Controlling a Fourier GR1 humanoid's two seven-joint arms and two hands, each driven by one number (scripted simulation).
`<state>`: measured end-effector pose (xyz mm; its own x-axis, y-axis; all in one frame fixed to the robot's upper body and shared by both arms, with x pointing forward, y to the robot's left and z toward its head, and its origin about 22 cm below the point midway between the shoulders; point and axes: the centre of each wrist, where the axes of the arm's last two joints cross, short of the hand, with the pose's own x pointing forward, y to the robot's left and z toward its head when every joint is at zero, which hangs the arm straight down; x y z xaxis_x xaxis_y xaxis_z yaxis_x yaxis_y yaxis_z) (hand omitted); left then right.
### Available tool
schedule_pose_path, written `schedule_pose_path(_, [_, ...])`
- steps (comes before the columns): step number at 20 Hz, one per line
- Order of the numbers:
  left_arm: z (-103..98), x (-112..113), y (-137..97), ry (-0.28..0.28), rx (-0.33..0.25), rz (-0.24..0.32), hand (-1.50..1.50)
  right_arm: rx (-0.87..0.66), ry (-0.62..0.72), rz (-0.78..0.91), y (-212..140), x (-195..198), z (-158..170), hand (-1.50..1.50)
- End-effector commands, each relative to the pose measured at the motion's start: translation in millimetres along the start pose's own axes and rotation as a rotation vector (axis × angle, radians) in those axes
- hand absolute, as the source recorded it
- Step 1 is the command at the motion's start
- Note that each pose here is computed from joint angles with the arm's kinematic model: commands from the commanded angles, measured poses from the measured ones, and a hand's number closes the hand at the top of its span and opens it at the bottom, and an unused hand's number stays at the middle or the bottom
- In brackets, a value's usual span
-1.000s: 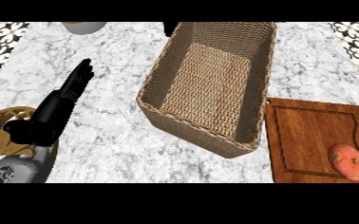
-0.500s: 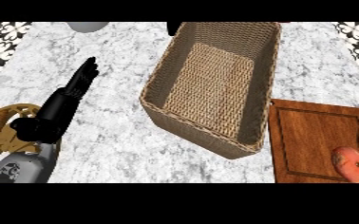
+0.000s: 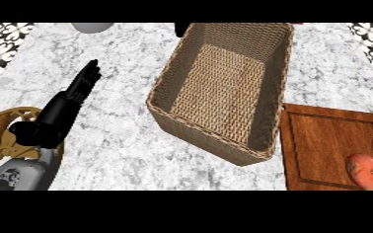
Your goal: Pick the squash from the cutting board and place it in the basket
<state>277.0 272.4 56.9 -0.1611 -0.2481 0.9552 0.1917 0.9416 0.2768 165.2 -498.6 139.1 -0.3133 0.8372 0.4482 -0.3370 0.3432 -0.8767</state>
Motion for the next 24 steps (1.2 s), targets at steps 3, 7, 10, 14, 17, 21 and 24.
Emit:
schedule_pose_path(3, [0,4,7,0.003,0.001,0.015,0.00,0.021,-0.047,-0.024,23,-24,-11,-1.50])
schedule_pose_path(7, [21,5,5,-0.001,0.000,-0.005,0.00,0.014,-0.037,-0.013,38,-17,-25,-1.50])
schedule_pose_path(10, [-2,12,11,-0.016,0.015,-0.002,0.00,0.003,-0.100,-0.039,37,-19,-33,-1.50])
schedule_pose_path(14, [-5,6,6,-0.004,-0.001,0.005,0.00,0.022,-0.130,-0.051,36,-15,-24,-1.50])
schedule_pose_path(17, [7,5,-17,-0.010,0.022,-0.004,0.00,0.024,-0.128,-0.061,44,-15,-29,-1.50])
schedule_pose_path(21, [6,-2,-3,0.019,0.018,0.016,0.00,0.023,-0.085,-0.009,40,-6,-41,-1.50])
schedule_pose_path(24, [-16,11,-3,-0.009,0.005,0.009,0.00,0.027,-0.069,0.005,45,-3,-36,-1.50])
